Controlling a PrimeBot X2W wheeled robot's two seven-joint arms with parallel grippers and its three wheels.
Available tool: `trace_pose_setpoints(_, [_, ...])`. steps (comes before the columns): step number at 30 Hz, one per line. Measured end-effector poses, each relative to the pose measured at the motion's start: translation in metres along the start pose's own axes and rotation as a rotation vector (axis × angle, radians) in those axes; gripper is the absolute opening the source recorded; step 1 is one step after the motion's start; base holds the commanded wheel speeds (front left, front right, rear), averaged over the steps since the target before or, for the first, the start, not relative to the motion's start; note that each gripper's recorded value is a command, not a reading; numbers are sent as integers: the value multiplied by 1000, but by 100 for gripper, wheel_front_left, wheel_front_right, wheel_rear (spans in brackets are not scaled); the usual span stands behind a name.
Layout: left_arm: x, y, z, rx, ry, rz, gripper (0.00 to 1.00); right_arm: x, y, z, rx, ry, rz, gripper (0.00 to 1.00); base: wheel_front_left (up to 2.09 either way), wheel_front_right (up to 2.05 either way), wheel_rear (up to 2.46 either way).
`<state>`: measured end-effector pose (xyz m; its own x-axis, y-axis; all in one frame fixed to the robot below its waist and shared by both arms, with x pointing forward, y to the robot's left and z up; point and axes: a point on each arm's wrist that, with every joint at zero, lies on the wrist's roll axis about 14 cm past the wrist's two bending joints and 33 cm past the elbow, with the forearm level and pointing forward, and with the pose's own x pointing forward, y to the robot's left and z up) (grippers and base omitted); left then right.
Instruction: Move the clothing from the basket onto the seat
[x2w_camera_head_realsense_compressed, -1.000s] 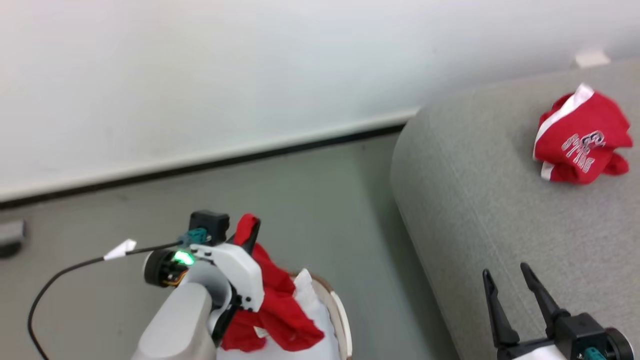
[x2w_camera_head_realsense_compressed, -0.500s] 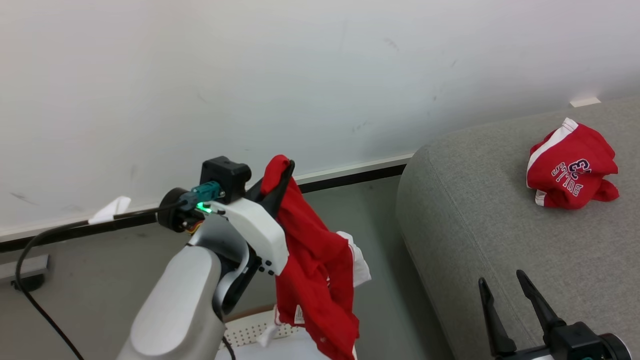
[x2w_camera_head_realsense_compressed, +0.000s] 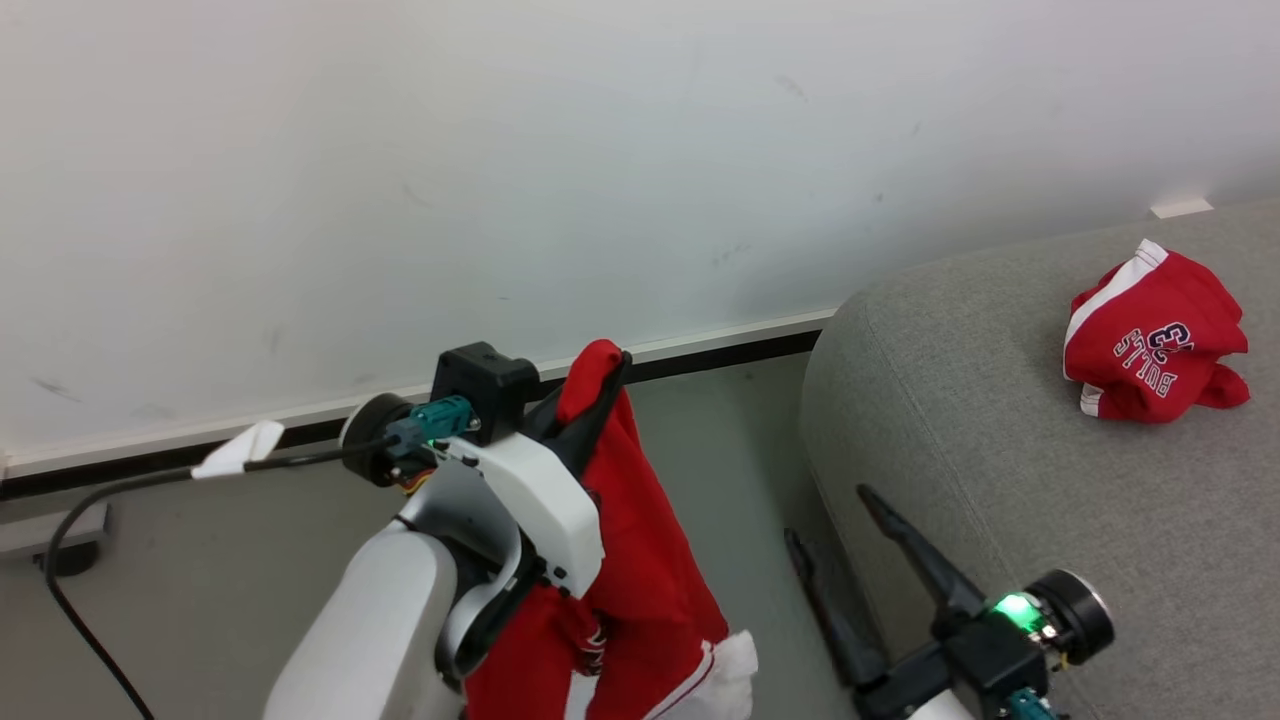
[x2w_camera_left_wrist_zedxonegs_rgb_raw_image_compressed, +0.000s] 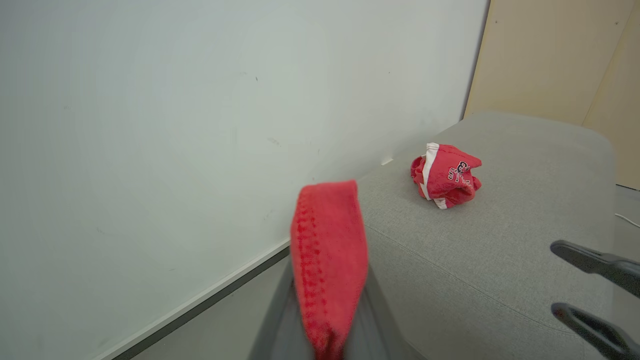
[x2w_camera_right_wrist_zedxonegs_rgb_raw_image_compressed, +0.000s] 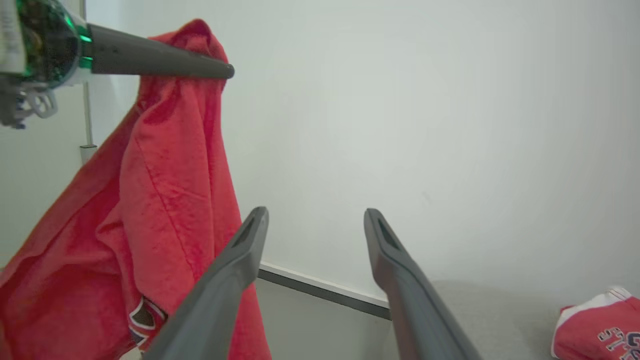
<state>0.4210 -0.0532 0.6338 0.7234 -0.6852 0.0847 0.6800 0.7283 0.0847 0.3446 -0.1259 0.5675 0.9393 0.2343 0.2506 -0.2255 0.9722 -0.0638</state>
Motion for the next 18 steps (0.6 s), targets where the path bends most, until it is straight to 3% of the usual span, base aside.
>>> trace_pose_setpoints(8, [-5,-9,3,5,-3,-20,0,24,65,3,9,-7,232,100,0,0,0])
trace_pose_setpoints(18, [-8,-32,6,5,-9,-82,0,53,88,-16,-44,79,371,100,0,0,0])
